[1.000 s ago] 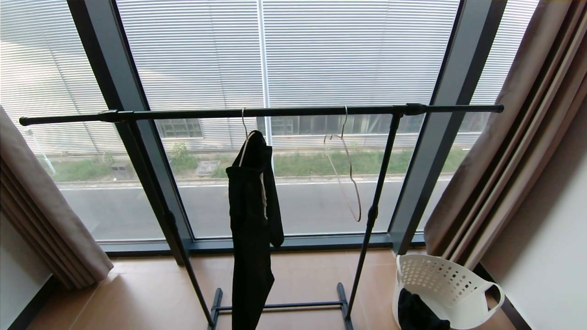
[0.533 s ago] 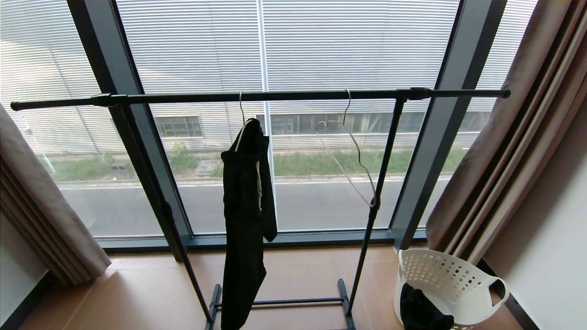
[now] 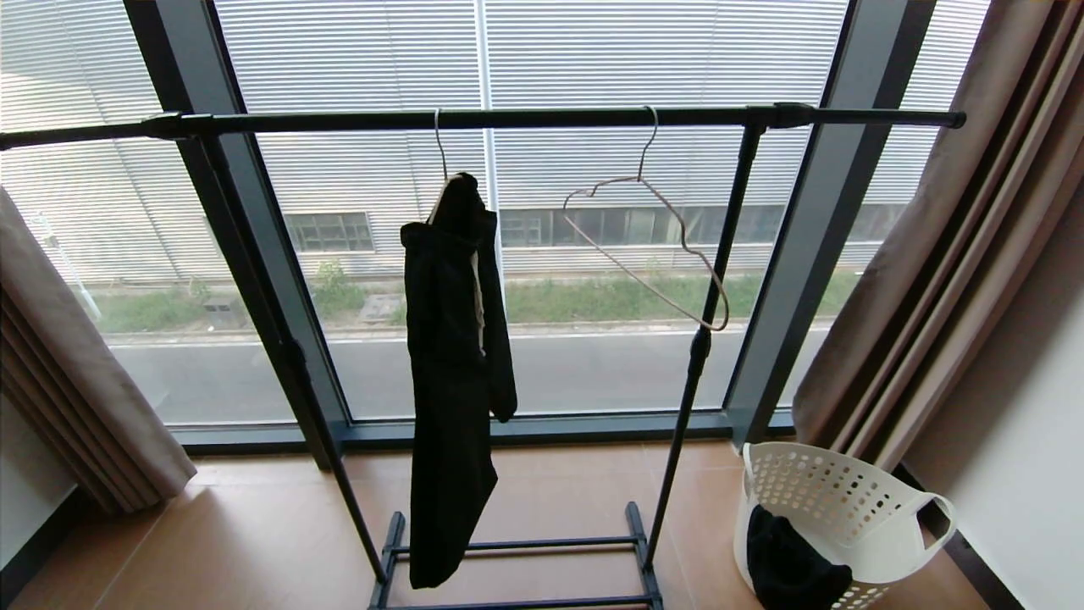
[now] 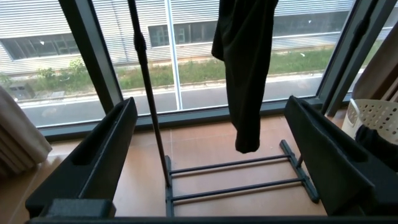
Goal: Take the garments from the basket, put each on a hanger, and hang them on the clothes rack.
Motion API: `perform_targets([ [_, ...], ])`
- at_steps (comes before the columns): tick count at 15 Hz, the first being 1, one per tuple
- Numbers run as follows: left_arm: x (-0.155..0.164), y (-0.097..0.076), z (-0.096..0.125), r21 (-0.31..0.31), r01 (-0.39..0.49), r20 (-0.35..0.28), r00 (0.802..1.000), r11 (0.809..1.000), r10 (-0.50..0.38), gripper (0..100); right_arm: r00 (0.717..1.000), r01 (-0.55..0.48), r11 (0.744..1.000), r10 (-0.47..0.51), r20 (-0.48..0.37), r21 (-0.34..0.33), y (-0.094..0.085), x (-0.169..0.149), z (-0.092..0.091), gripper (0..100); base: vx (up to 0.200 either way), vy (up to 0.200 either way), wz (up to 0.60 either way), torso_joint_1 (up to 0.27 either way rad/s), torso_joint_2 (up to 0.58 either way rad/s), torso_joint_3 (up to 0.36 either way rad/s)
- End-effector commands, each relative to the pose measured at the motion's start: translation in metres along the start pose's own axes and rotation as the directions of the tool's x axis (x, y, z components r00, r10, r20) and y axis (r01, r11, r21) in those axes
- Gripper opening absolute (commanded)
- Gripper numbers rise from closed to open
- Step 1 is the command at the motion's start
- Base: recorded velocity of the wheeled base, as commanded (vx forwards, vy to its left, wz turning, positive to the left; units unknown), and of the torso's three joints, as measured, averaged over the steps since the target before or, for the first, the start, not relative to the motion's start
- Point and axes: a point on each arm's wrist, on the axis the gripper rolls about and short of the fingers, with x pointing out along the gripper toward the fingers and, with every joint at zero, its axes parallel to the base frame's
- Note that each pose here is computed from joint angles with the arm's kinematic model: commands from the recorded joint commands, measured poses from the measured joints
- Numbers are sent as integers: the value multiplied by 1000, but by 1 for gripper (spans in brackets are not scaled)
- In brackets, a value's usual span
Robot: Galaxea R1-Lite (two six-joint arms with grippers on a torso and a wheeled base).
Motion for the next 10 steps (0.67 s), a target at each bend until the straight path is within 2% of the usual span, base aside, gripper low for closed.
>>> perform_targets([
  [1,0,0,0,0,0,-1,1000,1000,0,100,1000,1,1000,-1,-3,0,0,0,0,100,0,0,0,-217,544,325],
  [10,0,0,0,0,0,-3,1000,1000,0,100,1000,1,1000,-1,-3,0,0,0,0,100,0,0,0,-177,504,324],
])
